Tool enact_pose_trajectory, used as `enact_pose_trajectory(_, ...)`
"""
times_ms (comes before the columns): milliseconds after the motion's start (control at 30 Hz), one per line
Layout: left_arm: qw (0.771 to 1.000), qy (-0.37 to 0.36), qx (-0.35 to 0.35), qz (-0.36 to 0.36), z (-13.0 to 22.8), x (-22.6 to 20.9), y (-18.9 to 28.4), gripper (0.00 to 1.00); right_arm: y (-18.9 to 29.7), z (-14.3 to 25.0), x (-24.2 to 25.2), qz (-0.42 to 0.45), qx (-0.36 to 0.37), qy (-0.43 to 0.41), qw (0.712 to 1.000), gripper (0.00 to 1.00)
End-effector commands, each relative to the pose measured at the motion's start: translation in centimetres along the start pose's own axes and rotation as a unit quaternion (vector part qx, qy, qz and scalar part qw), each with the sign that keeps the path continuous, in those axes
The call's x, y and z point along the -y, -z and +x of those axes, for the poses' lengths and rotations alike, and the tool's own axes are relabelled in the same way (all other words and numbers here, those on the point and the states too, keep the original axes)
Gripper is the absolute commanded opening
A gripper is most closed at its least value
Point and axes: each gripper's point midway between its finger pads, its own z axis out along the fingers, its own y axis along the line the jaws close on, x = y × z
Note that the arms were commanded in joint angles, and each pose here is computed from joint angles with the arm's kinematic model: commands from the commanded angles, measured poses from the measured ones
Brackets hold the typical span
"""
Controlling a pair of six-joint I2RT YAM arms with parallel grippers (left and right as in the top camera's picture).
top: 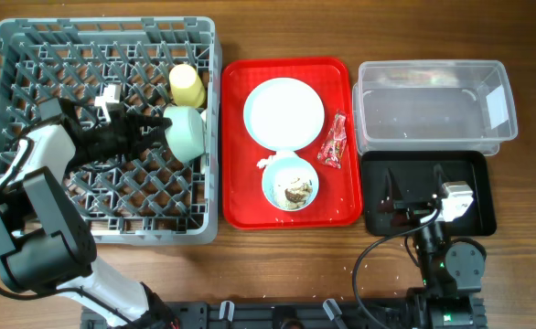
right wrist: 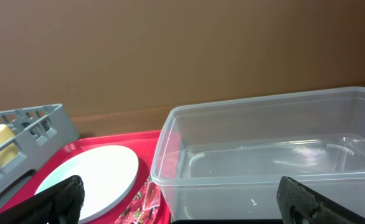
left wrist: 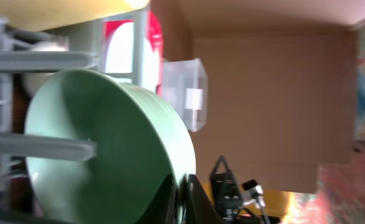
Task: Sort waste into correct bins and load items into the dishwasher rack
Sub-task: 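Lift the green bowl with the left gripper and lower it into the rack, then move the left gripper back to the blue plate rim on the red tray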
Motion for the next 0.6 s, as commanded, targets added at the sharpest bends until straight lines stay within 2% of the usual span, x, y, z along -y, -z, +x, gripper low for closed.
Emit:
enact_pose_trajectory(0, 0.999, -0.012, -0.002, -0.033, 0.1, -1.4, -0.1, 0.05, 0.0, -0.1, 0.0, 0.000, 0.004, -0.006, 1.000, 1.00)
enact_pose_trajectory(100, 0.999, -0.017, 0.000, -0.033, -0.1, -1.4, -0.1, 0.08, 0.0, -0.1, 0.0, 0.000, 0.004, -0.006, 1.000, 1.00)
enact_pose_trajectory(200, 0.999, 0.023, 0.024, -0.033, -1.0, -1.7, 1.3, 0.13, 0.0, -0.1, 0.0, 0.000, 0.004, -0.006, 1.000, 1.00)
enact_pose_trajectory(300, 0.997, 0.032, 0.060, -0.035, -2.0, -1.4, 3.7, 0.33, 0.0, -0.1, 0.0, 0.000, 0.004, -0.006, 1.000, 1.00)
enact_pose_trajectory(333, 0.997, 0.027, 0.069, -0.035, -2.2, -0.9, 4.3, 0.52, 0.0, -0.1, 0.0, 0.000, 0.004, -0.006, 1.000, 1.00)
enact_pose_trajectory(367, 0.996, 0.017, 0.078, -0.036, -2.3, -0.4, 4.9, 0.59, 0.0, -0.1, 0.0, 0.000, 0.004, -0.006, 1.000, 1.00)
enact_pose_trajectory(433, 0.995, -0.001, 0.087, -0.038, -2.3, 1.1, 5.4, 0.60, 0.0, -0.1, 0.0, 0.000, 0.004, -0.006, 1.000, 1.00)
enact_pose_trajectory(467, 0.995, -0.013, 0.091, -0.038, -2.0, 2.5, 5.6, 0.59, 0.0, -0.1, 0.0, 0.000, 0.004, -0.006, 1.000, 1.00)
enact_pose_trajectory(500, 0.995, -0.028, 0.092, -0.040, -1.5, 3.9, 5.7, 0.46, 0.0, -0.1, 0.0, 0.000, 0.004, -0.006, 1.000, 1.00)
enact_pose_trajectory(533, 0.994, -0.042, 0.091, -0.051, -0.8, 5.1, 5.6, 0.07, 0.0, -0.1, 0.0, 0.000, 0.004, -0.006, 1.000, 1.00)
enact_pose_trajectory(567, 0.991, -0.058, 0.088, -0.085, 0.1, 5.8, 5.3, 0.04, 0.0, -0.1, 0.0, 0.000, 0.004, -0.006, 1.000, 1.00)
